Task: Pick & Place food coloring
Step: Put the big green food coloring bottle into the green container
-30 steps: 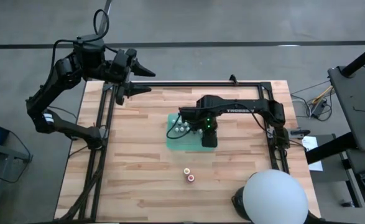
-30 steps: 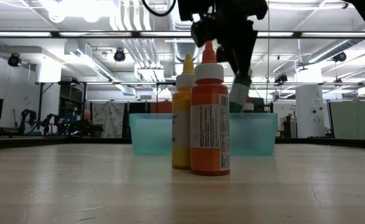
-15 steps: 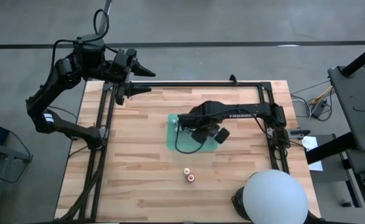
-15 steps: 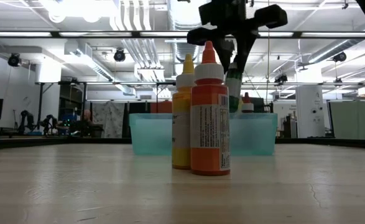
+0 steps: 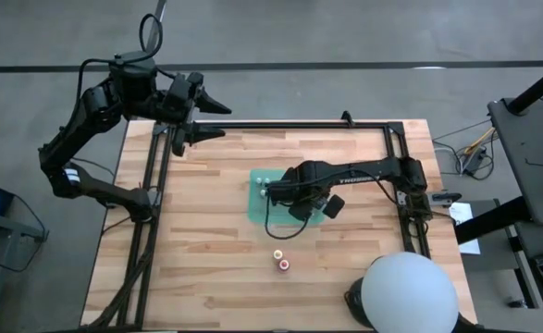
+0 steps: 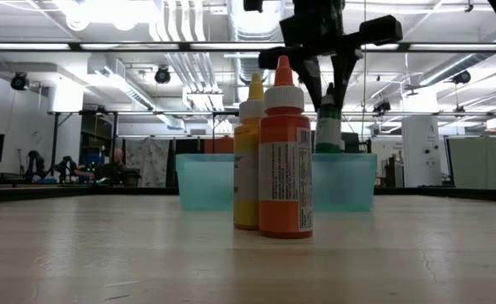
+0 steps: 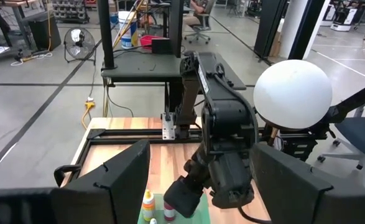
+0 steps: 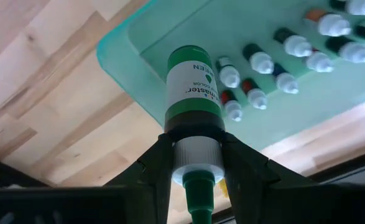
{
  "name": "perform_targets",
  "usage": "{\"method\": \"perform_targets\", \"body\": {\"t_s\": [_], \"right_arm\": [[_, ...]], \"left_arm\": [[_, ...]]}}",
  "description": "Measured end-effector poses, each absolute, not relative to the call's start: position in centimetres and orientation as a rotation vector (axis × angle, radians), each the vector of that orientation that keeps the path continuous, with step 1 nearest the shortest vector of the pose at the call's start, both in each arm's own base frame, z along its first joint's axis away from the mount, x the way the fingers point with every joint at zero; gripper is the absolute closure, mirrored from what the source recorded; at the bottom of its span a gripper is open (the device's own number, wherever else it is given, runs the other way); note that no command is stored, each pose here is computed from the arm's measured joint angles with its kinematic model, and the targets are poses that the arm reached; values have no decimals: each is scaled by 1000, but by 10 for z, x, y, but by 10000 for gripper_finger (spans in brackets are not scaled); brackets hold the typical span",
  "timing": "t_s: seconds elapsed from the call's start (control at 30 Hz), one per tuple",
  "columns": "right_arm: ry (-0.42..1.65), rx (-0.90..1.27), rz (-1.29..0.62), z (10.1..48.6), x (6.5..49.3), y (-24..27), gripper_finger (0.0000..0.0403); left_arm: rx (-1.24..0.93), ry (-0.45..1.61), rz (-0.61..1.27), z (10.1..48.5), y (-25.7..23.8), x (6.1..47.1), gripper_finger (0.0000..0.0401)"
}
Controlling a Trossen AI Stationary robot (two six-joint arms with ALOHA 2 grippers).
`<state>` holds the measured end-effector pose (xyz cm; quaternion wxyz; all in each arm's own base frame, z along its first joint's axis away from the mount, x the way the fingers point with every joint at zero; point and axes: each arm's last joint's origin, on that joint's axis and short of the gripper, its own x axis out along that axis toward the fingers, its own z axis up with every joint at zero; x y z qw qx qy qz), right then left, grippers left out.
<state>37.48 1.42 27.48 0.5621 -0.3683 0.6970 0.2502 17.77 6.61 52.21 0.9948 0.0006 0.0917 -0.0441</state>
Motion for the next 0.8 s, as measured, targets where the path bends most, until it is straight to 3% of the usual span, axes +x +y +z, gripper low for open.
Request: {"method": "perform_targets", "body": {"t_s": [0.8], "right_arm": [[1721,-942,609,232,368,25,296]], "left_arm": [[1,185,-89,522,66,178,154]]}}
